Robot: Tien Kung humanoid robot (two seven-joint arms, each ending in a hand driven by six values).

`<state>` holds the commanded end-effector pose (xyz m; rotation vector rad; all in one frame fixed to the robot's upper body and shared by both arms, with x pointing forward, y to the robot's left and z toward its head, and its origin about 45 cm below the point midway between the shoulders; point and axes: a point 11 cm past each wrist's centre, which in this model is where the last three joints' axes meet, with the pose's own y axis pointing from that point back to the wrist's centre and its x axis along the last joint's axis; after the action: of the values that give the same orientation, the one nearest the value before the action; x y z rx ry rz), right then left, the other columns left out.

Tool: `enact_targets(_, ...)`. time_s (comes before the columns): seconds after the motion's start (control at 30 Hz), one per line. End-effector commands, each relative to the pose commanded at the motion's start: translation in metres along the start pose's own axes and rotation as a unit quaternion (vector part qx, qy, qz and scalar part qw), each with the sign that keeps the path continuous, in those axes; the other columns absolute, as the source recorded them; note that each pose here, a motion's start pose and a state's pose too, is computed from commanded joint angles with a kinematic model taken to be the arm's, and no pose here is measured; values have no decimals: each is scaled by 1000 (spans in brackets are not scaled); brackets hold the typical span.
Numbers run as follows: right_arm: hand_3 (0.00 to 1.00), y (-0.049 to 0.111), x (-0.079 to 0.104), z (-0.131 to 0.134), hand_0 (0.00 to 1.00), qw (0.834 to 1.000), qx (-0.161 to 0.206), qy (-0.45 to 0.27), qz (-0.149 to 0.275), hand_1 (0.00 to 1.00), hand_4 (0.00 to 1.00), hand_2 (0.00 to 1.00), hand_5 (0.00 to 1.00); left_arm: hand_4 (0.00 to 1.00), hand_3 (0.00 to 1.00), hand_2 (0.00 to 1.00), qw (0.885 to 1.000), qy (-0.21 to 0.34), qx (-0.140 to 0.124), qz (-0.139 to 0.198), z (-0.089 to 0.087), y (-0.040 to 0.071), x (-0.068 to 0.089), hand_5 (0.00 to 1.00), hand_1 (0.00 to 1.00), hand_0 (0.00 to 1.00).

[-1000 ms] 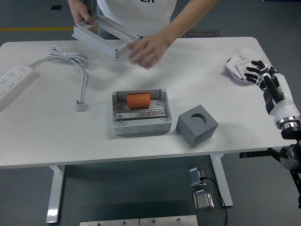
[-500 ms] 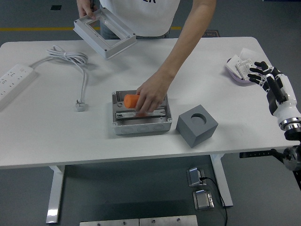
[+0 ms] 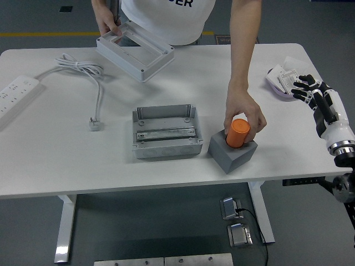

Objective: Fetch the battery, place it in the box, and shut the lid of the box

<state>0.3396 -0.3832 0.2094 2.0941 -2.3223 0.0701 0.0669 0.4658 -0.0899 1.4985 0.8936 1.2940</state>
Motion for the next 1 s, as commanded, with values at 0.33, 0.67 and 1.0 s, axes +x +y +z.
enact_targets(0.33,671,1,2,1,718,1000,0,-2,3,625,780,658,680,567,693,729,1000,0,-4,0,4,0,0,485,749,732)
enact_targets(0.67,671,2,0,5,717,1000,-5,-4,3,625,782,658,680,567,693,728,1000,5,-6,1,5,1,2,486,749,732)
enact_targets(1.0,671,0,-5,4,717,1000,-4,-3,-2,626,782,658,679,566,693,728,1000,6,-14,0,10,1,2,484,749,732)
